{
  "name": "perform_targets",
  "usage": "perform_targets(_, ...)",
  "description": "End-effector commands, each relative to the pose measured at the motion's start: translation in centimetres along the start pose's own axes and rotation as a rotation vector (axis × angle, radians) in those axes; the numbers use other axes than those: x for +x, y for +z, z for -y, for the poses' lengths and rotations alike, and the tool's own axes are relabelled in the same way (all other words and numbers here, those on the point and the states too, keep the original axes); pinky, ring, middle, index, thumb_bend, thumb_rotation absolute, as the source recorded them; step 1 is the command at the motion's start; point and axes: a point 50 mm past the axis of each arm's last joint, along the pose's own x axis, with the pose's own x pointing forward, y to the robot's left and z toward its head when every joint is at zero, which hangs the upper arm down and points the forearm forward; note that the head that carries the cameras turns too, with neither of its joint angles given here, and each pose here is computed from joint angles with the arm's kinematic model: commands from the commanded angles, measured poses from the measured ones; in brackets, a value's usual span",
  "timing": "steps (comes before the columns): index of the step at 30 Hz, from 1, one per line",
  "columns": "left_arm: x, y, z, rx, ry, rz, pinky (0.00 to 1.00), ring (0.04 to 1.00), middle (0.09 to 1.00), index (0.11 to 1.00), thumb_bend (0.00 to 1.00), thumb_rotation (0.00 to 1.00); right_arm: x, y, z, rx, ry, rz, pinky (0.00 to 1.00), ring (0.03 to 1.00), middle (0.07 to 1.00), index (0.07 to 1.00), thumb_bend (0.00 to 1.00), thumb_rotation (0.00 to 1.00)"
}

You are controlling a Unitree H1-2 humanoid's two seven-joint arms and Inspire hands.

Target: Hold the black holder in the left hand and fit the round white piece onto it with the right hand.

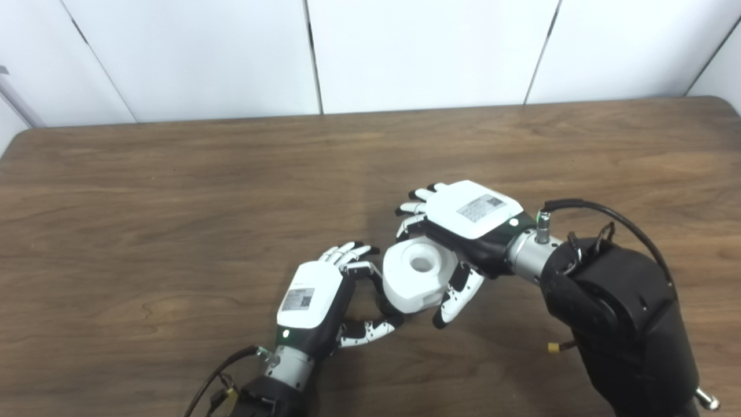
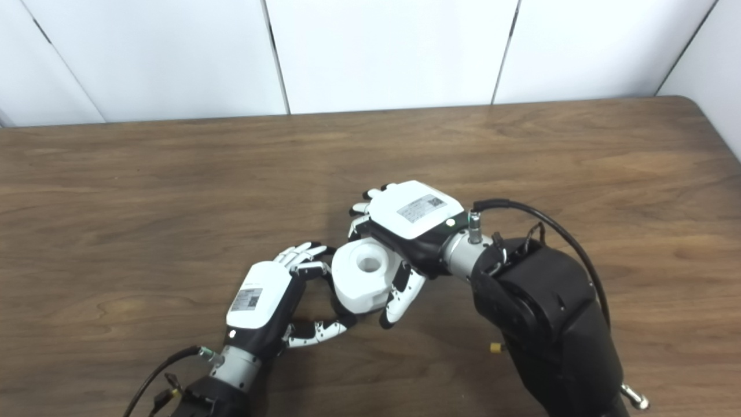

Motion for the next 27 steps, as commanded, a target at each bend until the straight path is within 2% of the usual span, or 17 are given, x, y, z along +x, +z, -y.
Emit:
perform_targets(1, -0.1, -0.1, 0.7, 0.019, -0.061, -0.014, 0.88, 0.891, 0.837, 0.487, 0.52, 0.05, -0.5, 0.3, 1.6, -0.035, -0.054, 0.005, 1.0, 0.99, 0.934, 0.74, 1.0, 0.34)
perform_targets(8, -0.1, -0.2, 0.8, 0.012, -0.061, -0.01, 0.88, 0.894, 0.837, 0.487, 0.52, 0.05, -0.4, 0.3, 1.7, -0.031, -0.054, 0.003, 1.0, 0.998, 0.939, 0.746, 1.0, 0.34)
perform_targets(16, 0.0, -0.3, 1.1, 0.016, -0.063, -0.012, 0.88, 0.894, 0.834, 0.487, 0.52, 0.05, -0.8, 0.0, 2.7, -0.007, -0.089, -0.003, 1.0, 1.0, 0.949, 0.764, 1.0, 0.36)
perform_targets(23, 0.1, -0.4, 1.1, 0.016, -0.064, -0.014, 0.88, 0.894, 0.834, 0.487, 0.52, 0.05, -1.9, -1.1, 5.2, 0.04, -0.103, 0.021, 1.0, 1.0, 0.959, 0.781, 1.0, 0.41)
perform_targets(27, 0.1, -0.5, 1.2, 0.016, -0.061, -0.015, 0.88, 0.892, 0.831, 0.487, 0.52, 0.05, -2.5, -2.0, 7.2, 0.053, -0.088, 0.044, 0.99, 1.0, 0.967, 0.817, 1.0, 0.5)
